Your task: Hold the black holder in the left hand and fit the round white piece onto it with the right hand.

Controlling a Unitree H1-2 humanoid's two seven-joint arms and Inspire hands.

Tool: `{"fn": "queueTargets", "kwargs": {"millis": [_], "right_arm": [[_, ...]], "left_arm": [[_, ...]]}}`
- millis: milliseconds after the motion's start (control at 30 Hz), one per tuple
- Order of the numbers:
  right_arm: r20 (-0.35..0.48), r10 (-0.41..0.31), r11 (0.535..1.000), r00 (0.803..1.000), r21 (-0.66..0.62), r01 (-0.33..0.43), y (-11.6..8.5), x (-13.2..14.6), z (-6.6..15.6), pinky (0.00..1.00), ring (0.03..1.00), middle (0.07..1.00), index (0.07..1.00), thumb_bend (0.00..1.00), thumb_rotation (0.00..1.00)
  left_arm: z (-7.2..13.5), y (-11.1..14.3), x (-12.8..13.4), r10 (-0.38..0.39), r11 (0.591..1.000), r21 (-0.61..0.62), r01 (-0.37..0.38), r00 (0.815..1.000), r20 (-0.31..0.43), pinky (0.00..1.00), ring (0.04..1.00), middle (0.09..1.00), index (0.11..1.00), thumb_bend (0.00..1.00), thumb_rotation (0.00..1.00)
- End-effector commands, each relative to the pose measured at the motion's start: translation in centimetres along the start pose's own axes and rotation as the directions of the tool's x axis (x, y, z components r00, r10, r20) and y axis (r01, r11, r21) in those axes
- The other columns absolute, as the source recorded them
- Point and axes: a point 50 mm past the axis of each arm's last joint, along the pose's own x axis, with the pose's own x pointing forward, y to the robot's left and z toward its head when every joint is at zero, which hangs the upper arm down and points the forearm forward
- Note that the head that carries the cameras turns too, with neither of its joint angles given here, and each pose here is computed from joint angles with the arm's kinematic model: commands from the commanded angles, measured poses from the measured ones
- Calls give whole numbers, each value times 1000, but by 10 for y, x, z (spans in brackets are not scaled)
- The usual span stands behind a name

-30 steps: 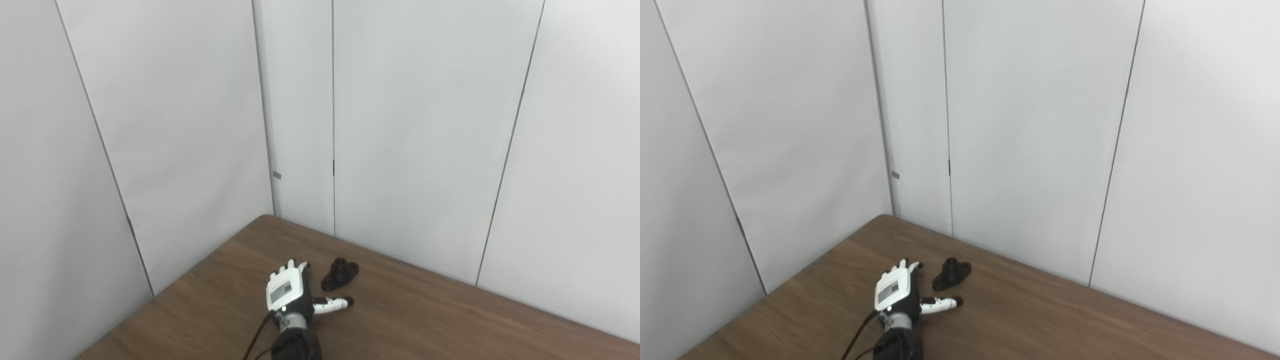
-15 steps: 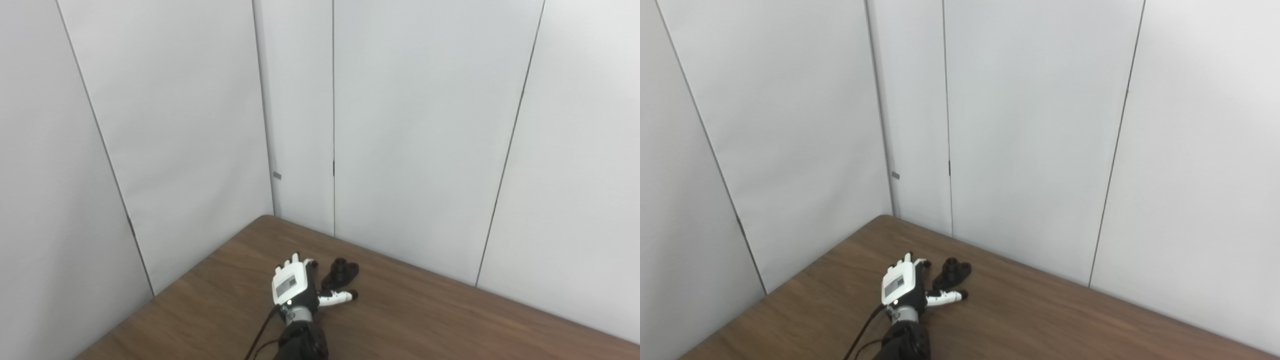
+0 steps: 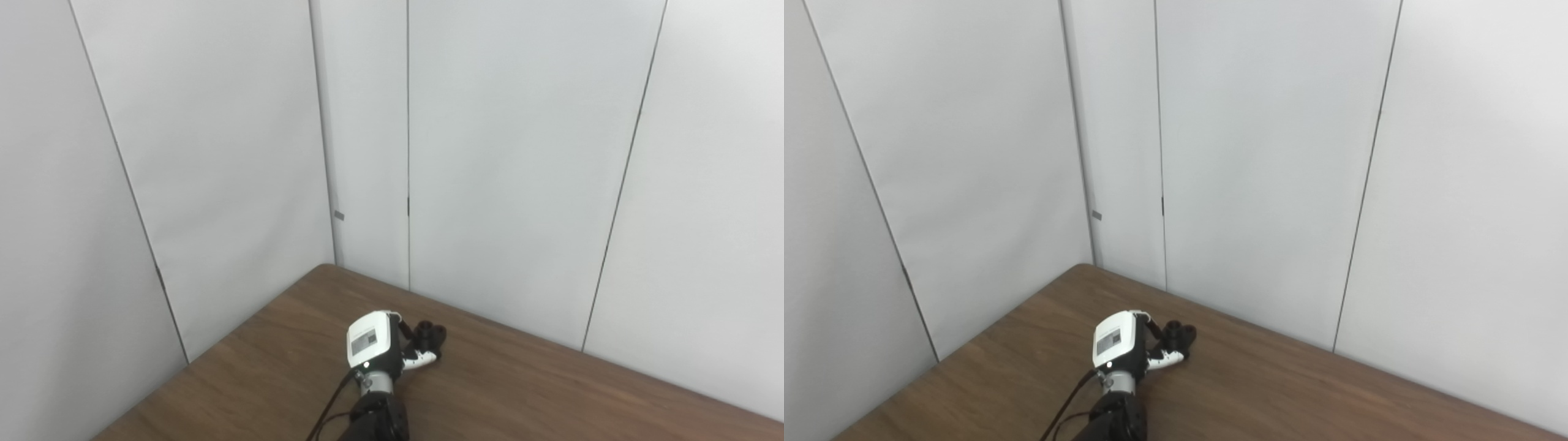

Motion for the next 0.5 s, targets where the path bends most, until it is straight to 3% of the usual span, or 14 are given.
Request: {"fn": "queueTargets", "kwargs": {"millis": [0, 300, 467], "right_arm": [[4, -20, 999, 1000, -27, 20, -7, -3, 2, 905, 976, 962, 994, 545, 772], [10, -16, 1000, 1000, -19, 16, -5, 0, 2, 911, 988, 979, 992, 556, 744], [11, -5, 1000, 1000, -9, 5, -2, 0, 3, 946, 995, 984, 1000, 547, 765]], "left_arm": [[-6, -4, -3, -35, 999, 3, 35, 999, -14, 791, 870, 806, 479, 518, 43], [-4, 4, -4, -54, 998, 20, 53, 998, 42, 771, 848, 793, 480, 518, 43], [4, 13, -9, -104, 993, 73, 96, 989, 107, 695, 828, 819, 481, 520, 46]]}}
